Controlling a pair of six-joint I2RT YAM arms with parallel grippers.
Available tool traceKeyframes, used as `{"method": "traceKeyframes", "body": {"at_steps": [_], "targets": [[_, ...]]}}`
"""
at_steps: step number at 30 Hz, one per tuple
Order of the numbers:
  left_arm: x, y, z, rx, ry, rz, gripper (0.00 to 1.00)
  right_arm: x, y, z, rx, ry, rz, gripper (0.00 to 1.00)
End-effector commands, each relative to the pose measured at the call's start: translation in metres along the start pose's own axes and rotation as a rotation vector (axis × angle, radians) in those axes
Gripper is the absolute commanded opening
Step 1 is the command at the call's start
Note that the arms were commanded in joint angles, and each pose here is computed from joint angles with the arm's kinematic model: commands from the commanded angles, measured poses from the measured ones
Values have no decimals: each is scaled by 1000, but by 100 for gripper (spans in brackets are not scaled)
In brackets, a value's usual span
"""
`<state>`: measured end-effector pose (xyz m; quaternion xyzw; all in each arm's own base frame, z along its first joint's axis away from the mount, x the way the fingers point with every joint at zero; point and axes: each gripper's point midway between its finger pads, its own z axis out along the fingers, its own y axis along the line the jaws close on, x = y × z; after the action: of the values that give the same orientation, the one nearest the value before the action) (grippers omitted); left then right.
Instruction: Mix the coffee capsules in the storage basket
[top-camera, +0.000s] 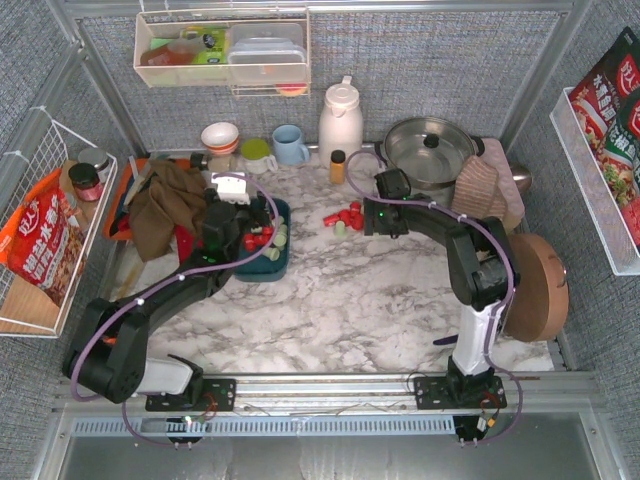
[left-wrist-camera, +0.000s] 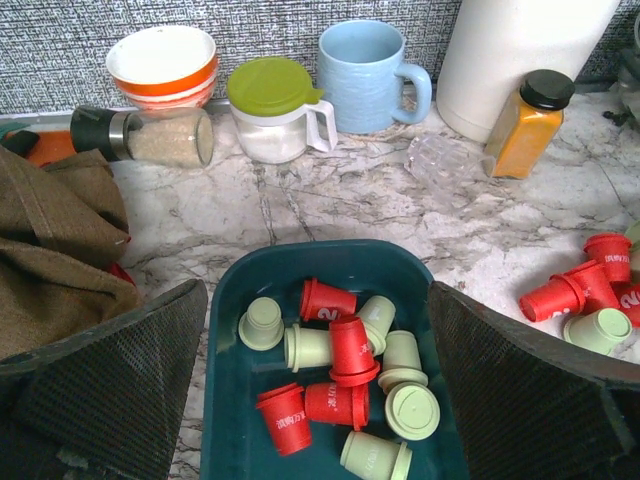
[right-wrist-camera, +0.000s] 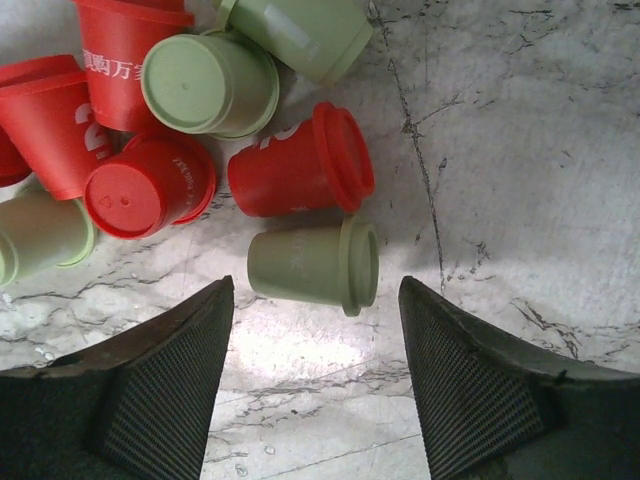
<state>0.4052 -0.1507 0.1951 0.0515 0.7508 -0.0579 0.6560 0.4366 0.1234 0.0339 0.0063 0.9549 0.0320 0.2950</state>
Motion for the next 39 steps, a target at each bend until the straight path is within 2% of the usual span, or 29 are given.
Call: {"method": "traceKeyframes", "body": {"at_steps": [1,11,17,20,23,28,32,35,39], "targets": [[-11,-1,1,4,-39,-8,99,-2,-4,4,26,8,-31,69],[-7,-3,2,13,-27,-5,99,-1,-4,15,70,24,-101,62],[-6,-10,3,50,-26,-3,99,-2,2,6,61,4,-117,45],[-6,-22,2,119,-31,2,99,-5,5,-6,48,-17,-113,40],[-6,-46,-3,266,-55,31,99,-3,13,-22,-3,-40,-84,37],[-8,-101,-30,571,-161,153,99,-1,50,-62,-237,-114,4,33],[4,-147,-75,847,-293,355,99,1,89,-107,-499,-244,37,32],[14,-165,-95,953,-335,398,99,4,119,-149,-692,-335,21,33],[26,-179,-110,1049,-361,439,99,17,152,-194,-889,-386,-41,32]]}}
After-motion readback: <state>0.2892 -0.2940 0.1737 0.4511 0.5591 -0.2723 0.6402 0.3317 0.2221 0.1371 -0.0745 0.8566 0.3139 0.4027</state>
